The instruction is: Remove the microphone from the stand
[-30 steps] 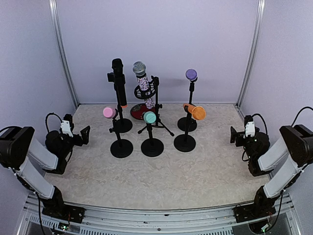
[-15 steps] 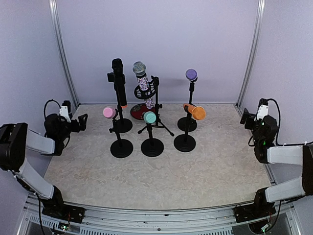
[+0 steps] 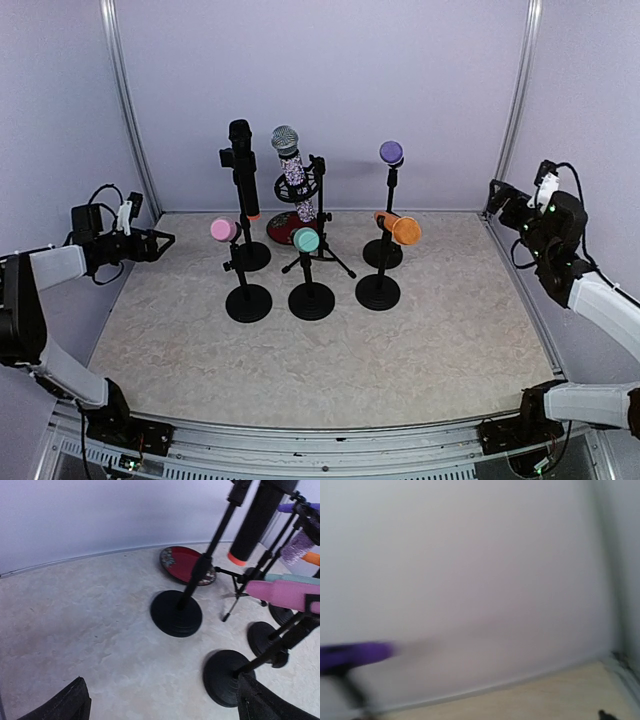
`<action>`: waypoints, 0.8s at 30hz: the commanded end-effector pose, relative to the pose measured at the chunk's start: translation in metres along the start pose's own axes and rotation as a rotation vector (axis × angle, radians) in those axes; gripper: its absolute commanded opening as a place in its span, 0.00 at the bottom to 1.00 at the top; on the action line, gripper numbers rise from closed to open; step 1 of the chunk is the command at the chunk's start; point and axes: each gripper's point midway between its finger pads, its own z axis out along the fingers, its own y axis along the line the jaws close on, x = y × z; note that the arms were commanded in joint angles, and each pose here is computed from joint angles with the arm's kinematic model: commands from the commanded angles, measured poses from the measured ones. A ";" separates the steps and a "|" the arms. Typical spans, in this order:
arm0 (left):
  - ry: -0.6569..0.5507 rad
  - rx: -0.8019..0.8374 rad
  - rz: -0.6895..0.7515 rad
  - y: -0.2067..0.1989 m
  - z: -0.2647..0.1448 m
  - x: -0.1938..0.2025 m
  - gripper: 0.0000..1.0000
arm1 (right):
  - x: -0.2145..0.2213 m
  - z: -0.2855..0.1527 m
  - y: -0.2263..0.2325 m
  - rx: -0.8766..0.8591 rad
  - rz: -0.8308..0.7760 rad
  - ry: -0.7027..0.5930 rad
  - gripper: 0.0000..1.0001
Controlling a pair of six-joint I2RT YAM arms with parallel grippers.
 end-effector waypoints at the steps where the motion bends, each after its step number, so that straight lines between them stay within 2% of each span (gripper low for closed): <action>1: 0.000 0.235 0.015 -0.059 -0.025 -0.009 0.99 | -0.008 -0.013 0.099 -0.201 -0.171 0.020 1.00; 6: -0.004 0.284 0.041 -0.089 -0.035 -0.022 0.99 | 0.007 -0.043 0.206 -0.391 -0.296 0.029 1.00; 15: 0.075 0.339 0.134 -0.137 -0.035 -0.014 0.99 | 0.073 -0.102 0.388 -0.710 -0.535 0.042 1.00; 19: 0.099 0.352 0.116 -0.144 -0.034 -0.012 0.99 | 0.118 -0.122 0.446 -0.822 -0.613 0.074 1.00; 24: 0.129 0.361 0.154 -0.150 -0.042 -0.010 0.99 | 0.165 -0.134 0.486 -0.884 -0.687 0.099 1.00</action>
